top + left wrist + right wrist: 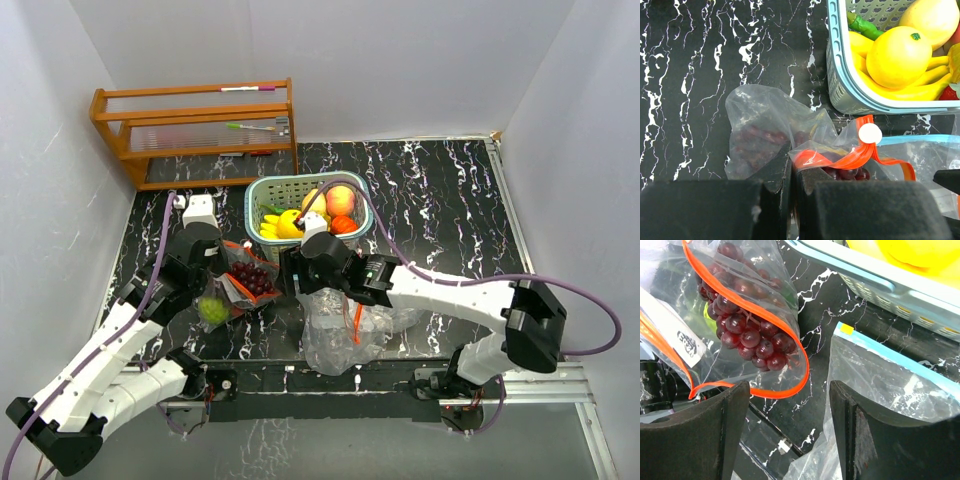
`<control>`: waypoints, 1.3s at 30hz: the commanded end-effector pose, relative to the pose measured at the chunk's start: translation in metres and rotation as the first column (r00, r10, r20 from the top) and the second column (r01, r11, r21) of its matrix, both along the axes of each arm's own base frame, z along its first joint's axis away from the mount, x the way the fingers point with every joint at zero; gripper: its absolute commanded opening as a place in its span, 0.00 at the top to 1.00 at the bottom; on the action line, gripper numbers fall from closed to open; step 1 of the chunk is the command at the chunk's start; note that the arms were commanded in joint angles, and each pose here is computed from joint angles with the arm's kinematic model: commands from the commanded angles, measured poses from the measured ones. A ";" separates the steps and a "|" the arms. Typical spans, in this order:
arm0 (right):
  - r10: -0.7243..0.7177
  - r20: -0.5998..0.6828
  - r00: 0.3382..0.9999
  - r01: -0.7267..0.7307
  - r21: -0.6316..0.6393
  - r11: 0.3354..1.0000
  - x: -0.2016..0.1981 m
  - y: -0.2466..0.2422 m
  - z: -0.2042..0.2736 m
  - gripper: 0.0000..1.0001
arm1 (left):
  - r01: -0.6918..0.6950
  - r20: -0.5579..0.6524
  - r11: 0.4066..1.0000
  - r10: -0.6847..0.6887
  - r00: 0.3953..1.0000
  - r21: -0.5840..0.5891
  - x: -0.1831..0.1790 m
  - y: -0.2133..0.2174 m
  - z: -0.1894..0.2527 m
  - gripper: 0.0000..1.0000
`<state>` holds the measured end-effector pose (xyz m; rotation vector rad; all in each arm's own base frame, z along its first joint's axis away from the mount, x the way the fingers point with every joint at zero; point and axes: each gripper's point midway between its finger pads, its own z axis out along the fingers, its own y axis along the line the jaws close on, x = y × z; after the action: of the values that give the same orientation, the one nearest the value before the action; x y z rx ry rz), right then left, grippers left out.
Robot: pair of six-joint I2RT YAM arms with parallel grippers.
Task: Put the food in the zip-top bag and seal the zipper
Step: Place the fake fruit in the zipper food storage bag.
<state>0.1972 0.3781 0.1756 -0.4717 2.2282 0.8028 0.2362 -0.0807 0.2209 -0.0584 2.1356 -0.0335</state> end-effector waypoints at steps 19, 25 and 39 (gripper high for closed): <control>0.084 0.083 0.993 -0.100 0.210 0.973 0.006 0.050 0.052 0.92 | -0.021 0.068 0.999 0.023 0.997 -0.032 -0.002 0.006 0.025 1.00; 0.235 0.210 0.949 -0.287 0.270 0.919 -0.012 0.060 0.130 0.92 | -0.024 0.071 0.999 0.027 0.997 -0.037 -0.004 0.008 0.029 1.00; 0.288 0.190 0.939 -0.320 0.171 0.932 -0.007 0.052 0.106 0.92 | 0.051 0.064 0.984 -0.040 0.997 -0.173 0.001 -0.024 0.033 0.94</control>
<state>0.1850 0.4315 0.2729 -0.7527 1.9641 1.0855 0.2320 -0.0906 0.2197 -0.0619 2.1578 -0.1088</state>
